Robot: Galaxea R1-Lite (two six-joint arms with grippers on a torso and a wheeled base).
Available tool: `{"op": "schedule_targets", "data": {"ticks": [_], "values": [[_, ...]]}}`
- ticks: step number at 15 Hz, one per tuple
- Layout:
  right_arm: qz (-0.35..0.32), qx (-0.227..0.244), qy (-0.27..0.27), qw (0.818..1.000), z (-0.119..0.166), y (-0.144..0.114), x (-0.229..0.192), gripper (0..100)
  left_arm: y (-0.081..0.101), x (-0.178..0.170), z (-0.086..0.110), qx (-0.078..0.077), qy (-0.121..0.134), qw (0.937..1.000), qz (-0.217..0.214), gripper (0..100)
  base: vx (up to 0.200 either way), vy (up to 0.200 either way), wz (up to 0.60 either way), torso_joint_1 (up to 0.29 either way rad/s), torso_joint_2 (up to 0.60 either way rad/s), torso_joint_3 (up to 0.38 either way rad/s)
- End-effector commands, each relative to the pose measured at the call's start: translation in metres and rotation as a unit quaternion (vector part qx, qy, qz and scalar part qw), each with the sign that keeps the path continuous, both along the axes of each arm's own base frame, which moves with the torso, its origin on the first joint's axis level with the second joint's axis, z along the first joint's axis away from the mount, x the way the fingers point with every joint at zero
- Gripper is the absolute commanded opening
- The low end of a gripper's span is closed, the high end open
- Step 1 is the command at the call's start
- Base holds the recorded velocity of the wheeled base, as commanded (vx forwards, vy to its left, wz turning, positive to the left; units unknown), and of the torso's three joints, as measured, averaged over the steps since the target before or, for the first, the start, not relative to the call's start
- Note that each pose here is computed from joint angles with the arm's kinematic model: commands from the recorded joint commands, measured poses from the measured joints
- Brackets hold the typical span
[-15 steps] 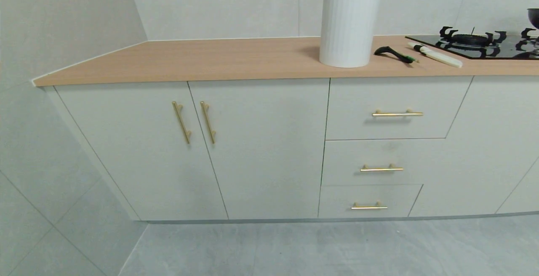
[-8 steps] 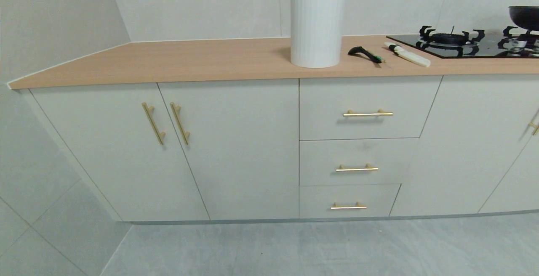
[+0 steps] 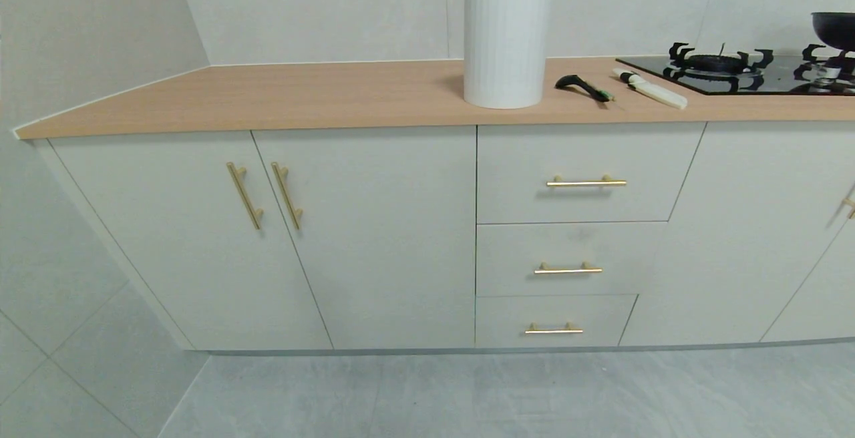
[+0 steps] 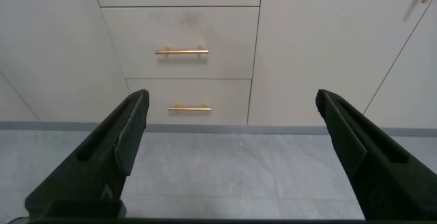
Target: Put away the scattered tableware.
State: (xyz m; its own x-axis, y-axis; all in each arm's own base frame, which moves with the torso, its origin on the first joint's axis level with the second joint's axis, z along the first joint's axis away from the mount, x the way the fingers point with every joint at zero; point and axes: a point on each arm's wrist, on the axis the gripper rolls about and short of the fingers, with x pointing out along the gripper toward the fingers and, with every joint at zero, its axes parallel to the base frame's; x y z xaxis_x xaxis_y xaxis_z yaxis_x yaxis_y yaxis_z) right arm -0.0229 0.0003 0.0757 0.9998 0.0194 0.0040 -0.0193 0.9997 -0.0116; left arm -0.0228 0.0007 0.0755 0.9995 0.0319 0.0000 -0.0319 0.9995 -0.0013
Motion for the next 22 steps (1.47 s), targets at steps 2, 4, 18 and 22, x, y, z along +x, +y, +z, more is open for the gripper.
{"op": "schedule_targets", "data": {"ticks": [2, 4, 18, 22], "values": [[0.000, 0.000, 0.000, 1.000, 0.000, 0.000, 0.000, 100, 0.000, 0.000, 0.000, 0.000, 0.000, 1.0000, 0.000, 100, 0.200, 0.000, 0.00, 0.002, 0.00, 0.002], [0.000, 0.000, 0.000, 1.000, 0.000, 0.000, 0.000, 100, 0.000, 0.000, 0.000, 0.000, 0.001, 1.0000, 0.000, 100, 0.200, 0.000, 0.00, 0.000, 0.01, 0.012], [-0.001, -0.001, 0.001, 1.000, 0.000, 0.000, 0.000, 100, 0.000, 0.000, 0.000, -0.001, 0.000, 1.0000, 0.000, 100, 0.029, 0.000, 0.00, 0.000, 0.00, 0.000], [0.002, 0.020, -0.050, 0.999, 0.057, -0.001, -0.010, 100, 0.000, 0.000, 0.000, -0.001, 0.000, 1.0000, 0.000, 100, 0.000, 0.000, 0.00, 0.000, 0.00, 0.000]]}}
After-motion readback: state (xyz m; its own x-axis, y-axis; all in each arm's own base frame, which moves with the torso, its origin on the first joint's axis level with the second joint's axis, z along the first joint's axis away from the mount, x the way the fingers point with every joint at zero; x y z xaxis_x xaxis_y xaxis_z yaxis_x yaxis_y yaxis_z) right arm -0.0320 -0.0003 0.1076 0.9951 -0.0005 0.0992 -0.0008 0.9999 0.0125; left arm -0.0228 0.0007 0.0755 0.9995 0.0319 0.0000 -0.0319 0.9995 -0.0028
